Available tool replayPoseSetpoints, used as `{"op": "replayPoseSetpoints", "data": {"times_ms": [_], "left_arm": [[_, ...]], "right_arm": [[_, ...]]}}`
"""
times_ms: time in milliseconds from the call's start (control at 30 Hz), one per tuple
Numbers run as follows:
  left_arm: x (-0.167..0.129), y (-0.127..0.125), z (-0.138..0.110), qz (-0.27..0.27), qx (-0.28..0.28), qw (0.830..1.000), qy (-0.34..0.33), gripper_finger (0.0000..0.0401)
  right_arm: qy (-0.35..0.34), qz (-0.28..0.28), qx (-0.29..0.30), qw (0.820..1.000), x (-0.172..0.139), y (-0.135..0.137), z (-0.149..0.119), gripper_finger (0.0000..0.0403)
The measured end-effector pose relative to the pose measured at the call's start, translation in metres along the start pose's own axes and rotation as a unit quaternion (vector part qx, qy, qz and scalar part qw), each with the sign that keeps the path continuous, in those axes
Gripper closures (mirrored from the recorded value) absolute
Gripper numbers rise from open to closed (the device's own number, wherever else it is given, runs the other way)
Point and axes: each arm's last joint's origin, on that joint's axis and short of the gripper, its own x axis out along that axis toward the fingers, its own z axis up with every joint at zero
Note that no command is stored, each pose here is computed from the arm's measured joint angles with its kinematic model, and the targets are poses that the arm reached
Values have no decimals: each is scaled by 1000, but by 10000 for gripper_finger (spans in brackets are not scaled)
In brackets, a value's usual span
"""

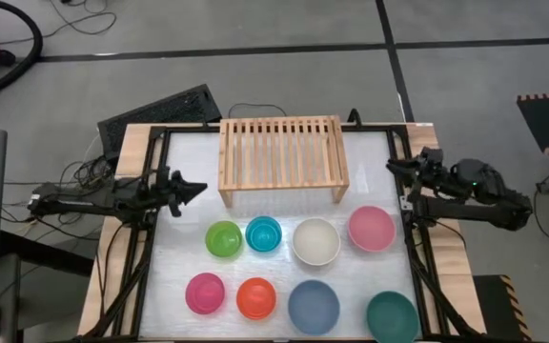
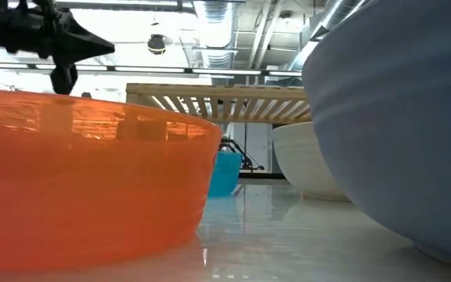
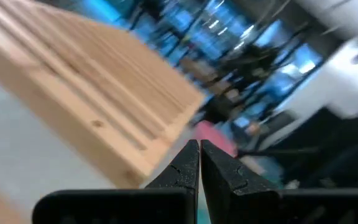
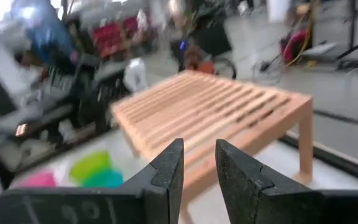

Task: Place and stack bowls onto a shelf
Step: Put the large dark blue bowl on the shelf

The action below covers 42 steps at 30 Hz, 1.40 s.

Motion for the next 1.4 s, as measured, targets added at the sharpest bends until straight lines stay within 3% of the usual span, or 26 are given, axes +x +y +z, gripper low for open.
{"op": "replayPoseSetpoints", "data": {"times_ms": [133, 433, 733, 867, 1067, 1200, 1400], "left_arm": [[-4, 16, -23, -73, -14, 997, -28, 401], [-7, 29, -36, 12, 8, 1000, 23, 401], [-7, 31, -34, 44, 2, 999, -8, 401], [-6, 32, -34, 58, 45, 997, -13, 401], [-6, 32, -34, 70, 117, 991, -13, 401], [-6, 33, -33, 87, 117, 989, -23, 401], [-6, 30, -32, 50, 79, 996, -14, 363]], "right_arm": [[14, -32, 9, 999, 7, -3, -13, 284], [-28, -14, 21, 999, 32, -1, -35, 284], [-44, -8, 18, 999, 57, -6, -78, 284], [-22, -16, 9, 1000, 63, -10, -96, 284], [-53, -7, -28, 998, 67, -10, -100, 284], [-44, -9, -40, 998, 69, -10, -101, 284], [-73, -4, -14, 997, 67, -8, -91, 266]]}}
